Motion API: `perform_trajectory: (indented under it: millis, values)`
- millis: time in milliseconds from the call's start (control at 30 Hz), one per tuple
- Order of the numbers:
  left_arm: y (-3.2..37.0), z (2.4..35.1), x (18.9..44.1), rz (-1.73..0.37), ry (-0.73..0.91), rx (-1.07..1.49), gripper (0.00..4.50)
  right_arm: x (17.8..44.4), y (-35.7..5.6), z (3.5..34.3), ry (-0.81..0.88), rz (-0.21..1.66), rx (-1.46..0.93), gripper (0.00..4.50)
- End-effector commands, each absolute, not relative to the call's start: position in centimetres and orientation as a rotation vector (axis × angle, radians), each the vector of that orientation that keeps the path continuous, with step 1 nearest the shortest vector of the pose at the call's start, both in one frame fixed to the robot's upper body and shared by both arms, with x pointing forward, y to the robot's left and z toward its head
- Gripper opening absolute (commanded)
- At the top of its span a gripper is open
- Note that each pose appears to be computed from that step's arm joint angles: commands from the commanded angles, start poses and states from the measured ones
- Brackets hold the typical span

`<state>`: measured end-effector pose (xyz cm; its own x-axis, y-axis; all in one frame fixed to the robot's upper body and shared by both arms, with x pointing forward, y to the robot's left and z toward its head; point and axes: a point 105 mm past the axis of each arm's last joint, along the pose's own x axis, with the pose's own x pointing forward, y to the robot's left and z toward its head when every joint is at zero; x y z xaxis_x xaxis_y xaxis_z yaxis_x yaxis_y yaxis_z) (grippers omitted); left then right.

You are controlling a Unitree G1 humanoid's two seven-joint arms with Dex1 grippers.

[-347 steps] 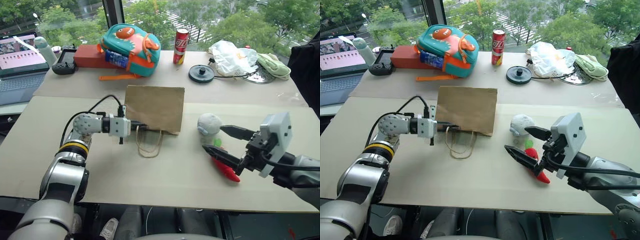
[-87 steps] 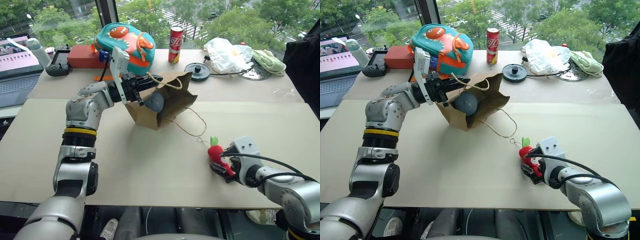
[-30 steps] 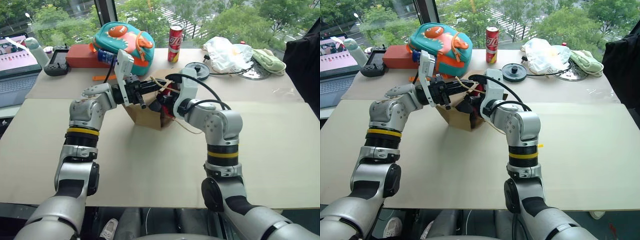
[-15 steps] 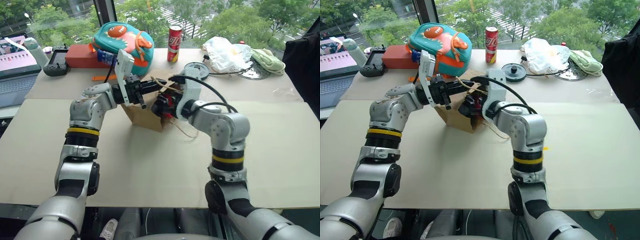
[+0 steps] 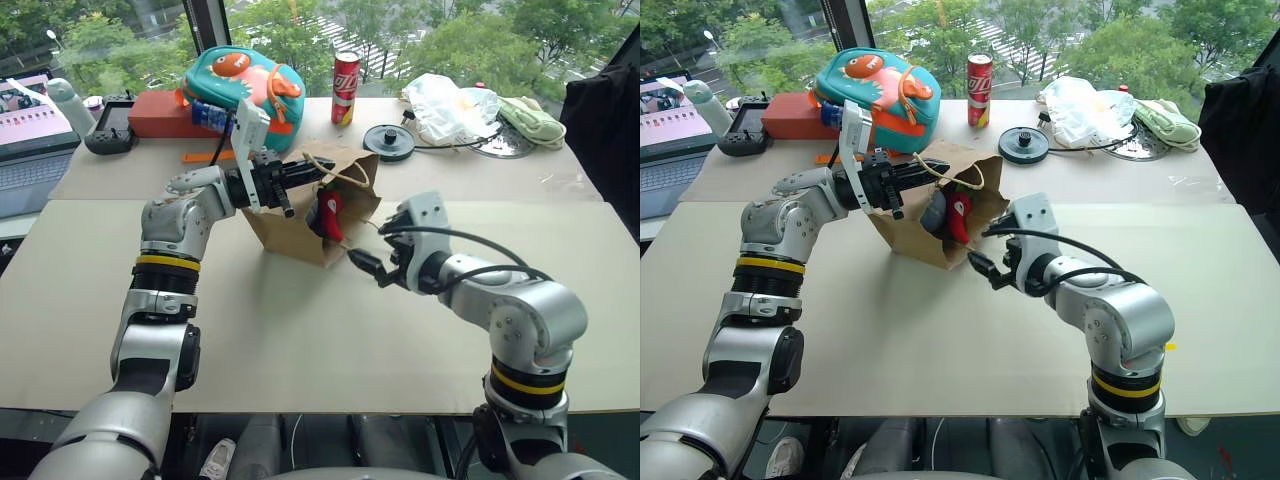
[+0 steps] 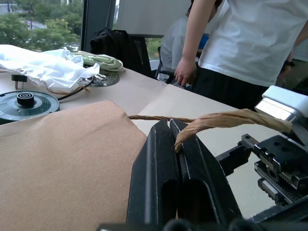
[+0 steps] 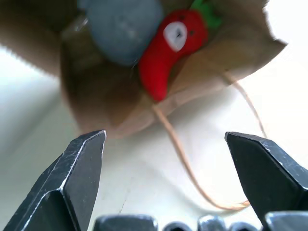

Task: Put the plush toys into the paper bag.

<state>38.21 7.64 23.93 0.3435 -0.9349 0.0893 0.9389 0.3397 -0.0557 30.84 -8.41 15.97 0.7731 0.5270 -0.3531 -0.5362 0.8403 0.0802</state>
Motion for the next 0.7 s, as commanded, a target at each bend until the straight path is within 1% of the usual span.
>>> perform_trajectory:
  millis: [33,67,167,300,400,700]
  values:
    - [7.6,25.6,38.1,-1.232,-0.098,-0.077,0.00,29.6,-7.7,16.7,0.325,0.603,0.070,4.42]
    - [7.6,25.6,38.1,-1.231,-0.099,-0.076,0.00,29.3,-7.5,16.4,0.331,0.605,0.084,4.42]
    - [7.7,25.6,38.2,-1.230,-0.096,-0.076,0.00,29.0,-7.5,14.7,0.370,0.587,0.000,4.42]
    - [7.7,25.5,38.1,-1.233,-0.092,-0.076,0.00,30.1,-8.0,13.3,0.377,0.545,-0.159,4.42]
    - [7.7,25.5,38.1,-1.234,-0.091,-0.075,0.00,31.1,-8.4,13.1,0.360,0.527,-0.221,4.42]
    - [7.7,25.5,38.1,-1.230,-0.092,-0.074,0.00,33.7,-7.7,12.9,0.325,0.529,-0.245,4.42]
